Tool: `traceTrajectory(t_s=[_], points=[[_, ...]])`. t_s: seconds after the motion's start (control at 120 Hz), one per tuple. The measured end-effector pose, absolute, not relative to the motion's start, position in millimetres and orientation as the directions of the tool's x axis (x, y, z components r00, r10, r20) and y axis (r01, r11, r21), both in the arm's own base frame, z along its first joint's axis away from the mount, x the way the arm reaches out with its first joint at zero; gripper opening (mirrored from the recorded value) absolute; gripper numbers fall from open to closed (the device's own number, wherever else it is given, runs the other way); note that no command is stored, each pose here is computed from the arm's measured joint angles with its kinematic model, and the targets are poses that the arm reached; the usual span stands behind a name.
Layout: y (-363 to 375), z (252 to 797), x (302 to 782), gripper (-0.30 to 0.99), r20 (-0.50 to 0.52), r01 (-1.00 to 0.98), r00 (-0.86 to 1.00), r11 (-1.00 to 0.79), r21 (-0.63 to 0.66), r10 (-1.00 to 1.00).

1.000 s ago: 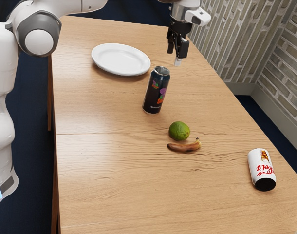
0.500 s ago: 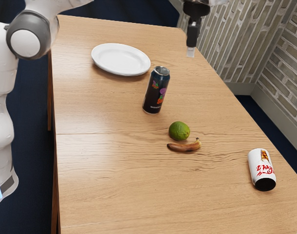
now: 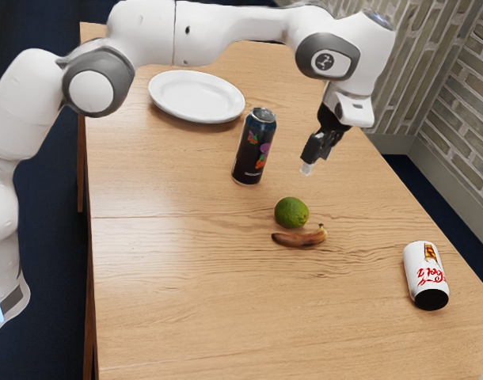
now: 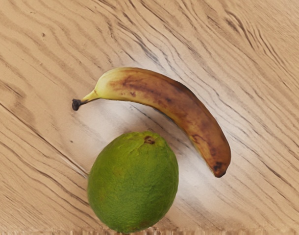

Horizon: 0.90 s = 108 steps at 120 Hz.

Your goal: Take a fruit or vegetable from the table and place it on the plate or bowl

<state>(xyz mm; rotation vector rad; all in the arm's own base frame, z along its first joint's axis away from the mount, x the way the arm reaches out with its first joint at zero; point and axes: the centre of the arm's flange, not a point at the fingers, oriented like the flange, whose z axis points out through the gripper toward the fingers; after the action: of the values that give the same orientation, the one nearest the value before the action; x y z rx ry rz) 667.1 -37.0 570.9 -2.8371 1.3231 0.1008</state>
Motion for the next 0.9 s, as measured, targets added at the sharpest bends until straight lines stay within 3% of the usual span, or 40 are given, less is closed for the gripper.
traceTrajectory(t_s=[0.358,0.9], points=[[-33,489,677,0.69,-0.017,-0.865,0.494,-0.493,0.093,-0.869],[-36,441,684,0.69,0.019,-0.931,0.355,-0.352,0.094,-0.935]])
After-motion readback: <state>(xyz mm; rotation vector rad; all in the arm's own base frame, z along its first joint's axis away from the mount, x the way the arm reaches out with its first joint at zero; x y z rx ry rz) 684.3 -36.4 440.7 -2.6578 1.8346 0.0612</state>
